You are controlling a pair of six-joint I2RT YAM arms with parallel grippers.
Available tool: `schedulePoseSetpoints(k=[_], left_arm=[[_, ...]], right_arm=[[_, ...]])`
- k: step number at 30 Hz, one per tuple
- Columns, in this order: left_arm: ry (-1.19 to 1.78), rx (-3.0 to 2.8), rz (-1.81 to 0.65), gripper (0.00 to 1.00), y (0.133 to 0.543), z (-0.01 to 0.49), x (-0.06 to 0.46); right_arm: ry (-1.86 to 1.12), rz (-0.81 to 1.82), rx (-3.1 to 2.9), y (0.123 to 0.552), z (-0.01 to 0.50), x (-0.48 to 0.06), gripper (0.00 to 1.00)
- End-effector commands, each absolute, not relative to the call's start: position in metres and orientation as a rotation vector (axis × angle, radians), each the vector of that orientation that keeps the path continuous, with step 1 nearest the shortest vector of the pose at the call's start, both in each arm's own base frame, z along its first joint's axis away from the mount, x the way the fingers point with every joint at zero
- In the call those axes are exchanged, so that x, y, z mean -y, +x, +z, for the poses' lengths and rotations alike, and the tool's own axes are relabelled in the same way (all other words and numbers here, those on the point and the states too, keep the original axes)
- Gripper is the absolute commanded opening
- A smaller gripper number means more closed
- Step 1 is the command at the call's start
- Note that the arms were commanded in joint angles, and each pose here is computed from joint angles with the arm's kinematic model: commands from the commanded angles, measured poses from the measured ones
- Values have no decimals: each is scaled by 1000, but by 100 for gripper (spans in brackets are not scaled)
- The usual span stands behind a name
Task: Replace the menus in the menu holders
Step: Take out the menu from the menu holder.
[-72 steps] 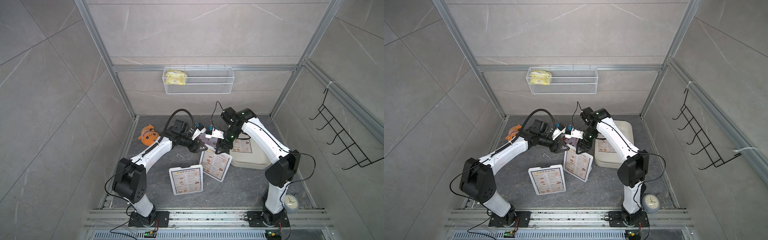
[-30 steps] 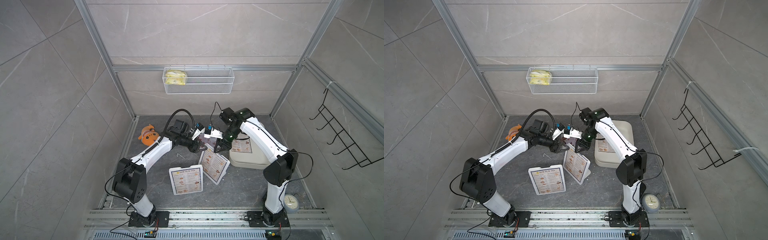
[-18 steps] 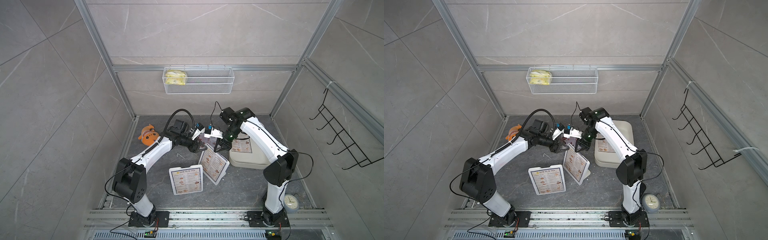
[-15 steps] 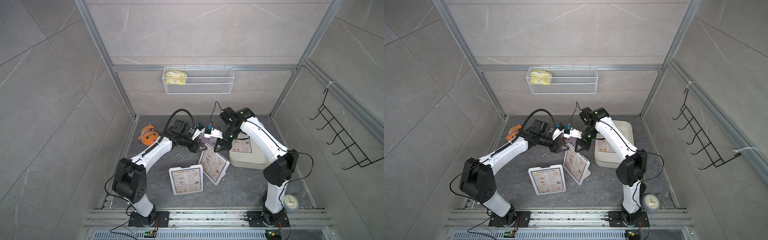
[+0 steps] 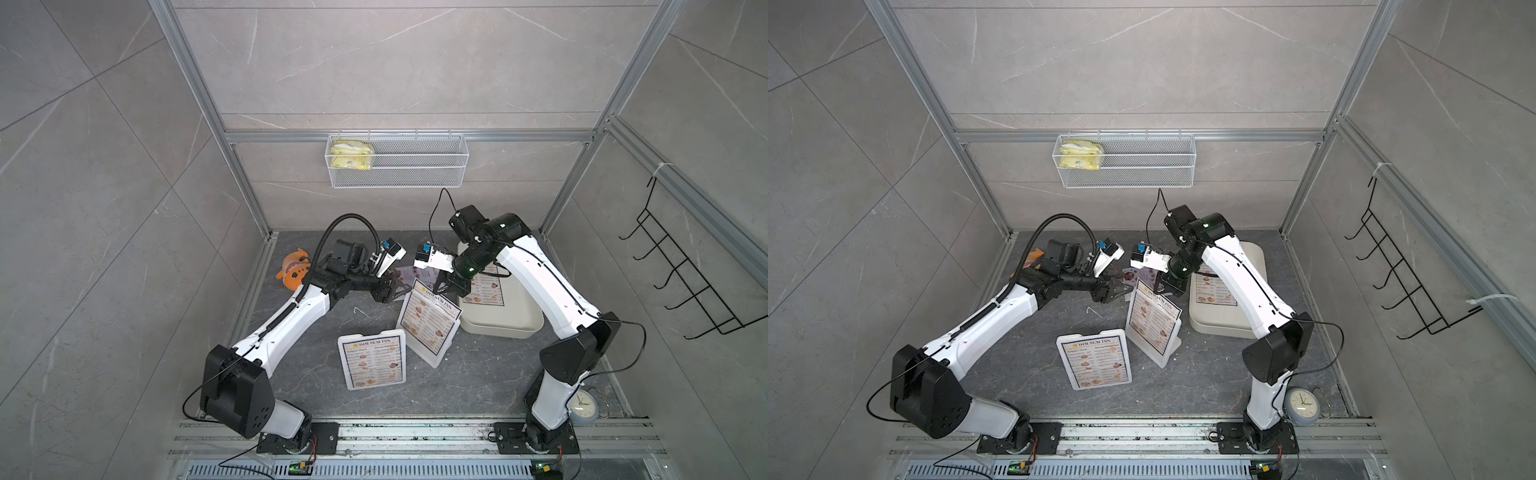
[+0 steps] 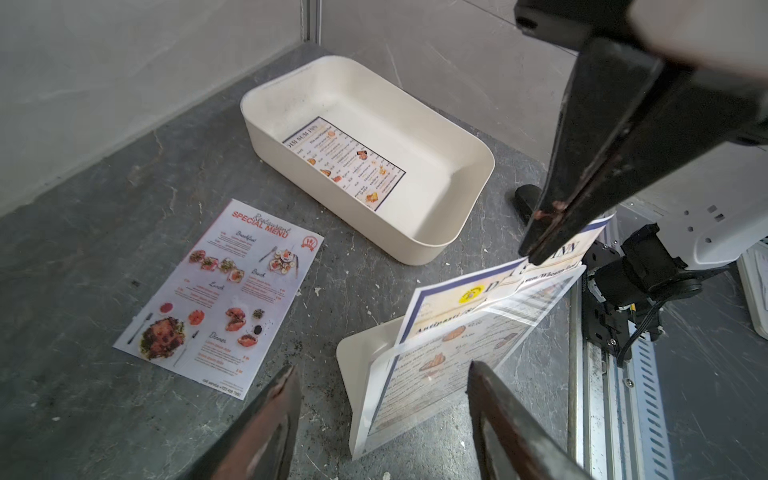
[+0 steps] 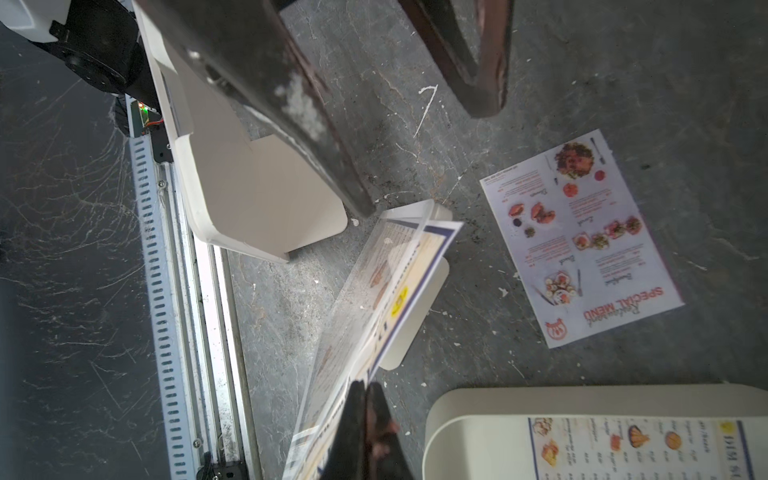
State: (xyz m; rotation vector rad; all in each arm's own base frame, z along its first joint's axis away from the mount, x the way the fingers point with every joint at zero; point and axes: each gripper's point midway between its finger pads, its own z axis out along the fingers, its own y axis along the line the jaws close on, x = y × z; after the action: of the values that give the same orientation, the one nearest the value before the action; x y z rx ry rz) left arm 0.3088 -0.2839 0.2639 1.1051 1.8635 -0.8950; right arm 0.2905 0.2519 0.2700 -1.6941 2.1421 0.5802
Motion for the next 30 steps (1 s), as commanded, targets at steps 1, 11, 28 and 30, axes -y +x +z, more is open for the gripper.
schedulePoseSetpoints(k=[1,11,28,30], left_arm=[[1065,-1819,-847,66,316,277,281],[921,-1792,-688,67,338,293,266],[616,-1856,-471,67,368,297,226],[588,-1872,-466,67,369,293,223]], right_arm=[[-1646,480,-2071,298,294,-249,0],[-1440,191,-1956,320,355,-226,0],[-676,-244,-1933,396,416,-164,0],[-638,-242,-1956,406,402,-167,0]])
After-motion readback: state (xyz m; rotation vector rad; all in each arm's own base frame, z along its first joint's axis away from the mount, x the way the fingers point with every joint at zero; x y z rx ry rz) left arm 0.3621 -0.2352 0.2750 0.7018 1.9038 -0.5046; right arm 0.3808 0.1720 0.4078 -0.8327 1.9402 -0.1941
